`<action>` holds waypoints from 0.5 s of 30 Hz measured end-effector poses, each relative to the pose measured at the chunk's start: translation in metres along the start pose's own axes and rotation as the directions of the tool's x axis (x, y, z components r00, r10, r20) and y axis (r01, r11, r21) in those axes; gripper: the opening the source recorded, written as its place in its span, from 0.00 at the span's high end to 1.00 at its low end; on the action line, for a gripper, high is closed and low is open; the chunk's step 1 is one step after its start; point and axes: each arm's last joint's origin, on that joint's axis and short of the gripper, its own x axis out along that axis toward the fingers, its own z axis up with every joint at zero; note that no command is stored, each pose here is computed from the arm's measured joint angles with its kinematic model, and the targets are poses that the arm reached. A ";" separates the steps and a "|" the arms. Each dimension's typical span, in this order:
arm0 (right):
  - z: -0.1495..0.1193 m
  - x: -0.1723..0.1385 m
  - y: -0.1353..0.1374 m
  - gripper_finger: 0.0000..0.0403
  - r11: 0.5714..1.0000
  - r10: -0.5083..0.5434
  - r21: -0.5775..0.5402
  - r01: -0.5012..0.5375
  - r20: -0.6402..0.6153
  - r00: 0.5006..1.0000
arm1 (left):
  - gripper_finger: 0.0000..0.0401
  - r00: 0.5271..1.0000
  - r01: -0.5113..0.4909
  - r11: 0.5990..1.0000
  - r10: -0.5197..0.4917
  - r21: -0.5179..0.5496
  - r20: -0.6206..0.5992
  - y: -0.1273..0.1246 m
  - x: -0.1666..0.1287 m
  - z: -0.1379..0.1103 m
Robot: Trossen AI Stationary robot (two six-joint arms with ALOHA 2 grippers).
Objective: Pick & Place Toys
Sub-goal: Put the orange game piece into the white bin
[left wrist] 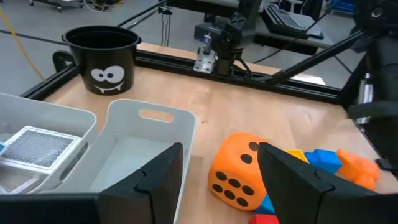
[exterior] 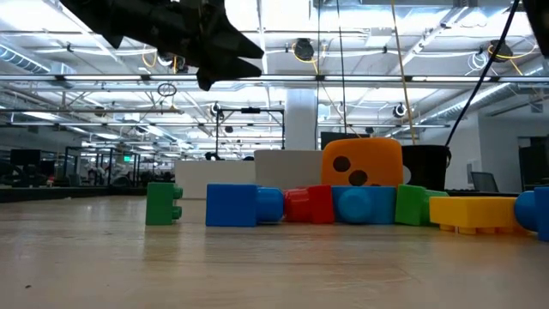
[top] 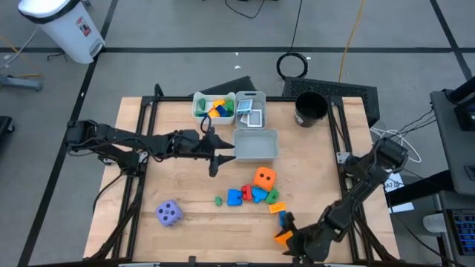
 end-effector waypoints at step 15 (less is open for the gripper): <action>-0.032 0.025 -0.023 0.39 0.999 -0.048 -0.016 0.045 -0.305 0.951 | 0.47 1.000 0.010 1.000 -0.010 0.002 0.000 -0.004 0.000 0.000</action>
